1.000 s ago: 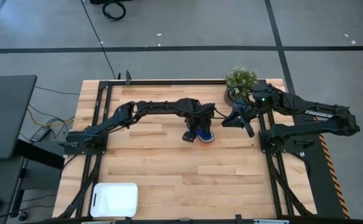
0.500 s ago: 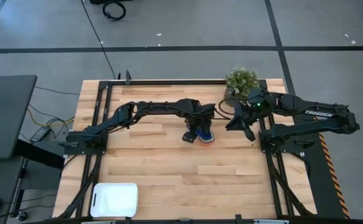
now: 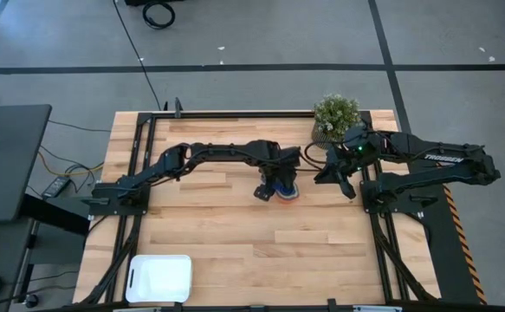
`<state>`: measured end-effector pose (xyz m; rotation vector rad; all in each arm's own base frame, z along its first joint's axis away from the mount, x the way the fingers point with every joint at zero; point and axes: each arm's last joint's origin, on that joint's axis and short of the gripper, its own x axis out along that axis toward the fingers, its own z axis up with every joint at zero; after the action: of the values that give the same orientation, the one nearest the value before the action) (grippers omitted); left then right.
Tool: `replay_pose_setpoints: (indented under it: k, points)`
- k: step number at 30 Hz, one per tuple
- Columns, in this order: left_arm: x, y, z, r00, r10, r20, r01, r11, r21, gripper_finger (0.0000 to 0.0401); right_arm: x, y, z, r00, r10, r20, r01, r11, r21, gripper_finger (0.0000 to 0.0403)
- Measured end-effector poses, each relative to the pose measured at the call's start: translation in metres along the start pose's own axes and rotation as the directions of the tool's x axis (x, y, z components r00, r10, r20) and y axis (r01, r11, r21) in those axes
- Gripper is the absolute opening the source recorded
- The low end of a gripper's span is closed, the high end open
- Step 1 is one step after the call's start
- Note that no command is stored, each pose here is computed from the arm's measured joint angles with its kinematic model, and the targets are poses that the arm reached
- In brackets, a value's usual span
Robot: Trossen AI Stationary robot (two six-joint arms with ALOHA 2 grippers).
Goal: Nest measuring cups in basket
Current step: Put the nested measuring cups into the white bin
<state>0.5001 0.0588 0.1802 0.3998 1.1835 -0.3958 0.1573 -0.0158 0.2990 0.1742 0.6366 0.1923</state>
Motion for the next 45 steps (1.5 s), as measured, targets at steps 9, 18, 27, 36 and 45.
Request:
replay_pose_setpoints:
  k: [9, 18, 27, 36, 45]
  points:
    - [0.003, 0.0, 0.0, 0.998, 0.048, -0.038, -0.048, 0.999, 0.008, 0.0301, 0.0, 0.0, 0.004, 0.999, 0.002, 0.036, -0.002, 1.0, 0.012, 0.0057]
    - [0.004, -0.004, 0.003, 0.998, 0.046, -0.037, -0.045, 0.999, 0.016, 0.0252, 0.0, 0.0, 0.005, 0.999, 0.002, 0.049, -0.003, 1.0, 0.007, 0.0057]
    - [0.005, -0.008, 0.006, 0.999, 0.04, -0.034, -0.039, 0.999, 0.024, 0.0201, 0.0, 0.0, 0.005, 0.999, 0.007, 0.047, -0.007, 1.0, 0.015, 0.0057]
    - [0.006, -0.015, 0.011, 0.999, 0.032, -0.03, -0.031, 0.999, 0.036, 0.019, 0.0, 0.0, 0.005, 0.999, 0.007, 0.046, -0.008, 1.0, 0.015, 0.0057]
    - [0.007, -0.021, 0.014, 0.999, 0.027, -0.029, -0.026, 0.999, 0.024, 0.019, 0.0, 0.0, 0.005, 0.999, 0.006, 0.046, -0.007, 1.0, 0.015, 0.0057]
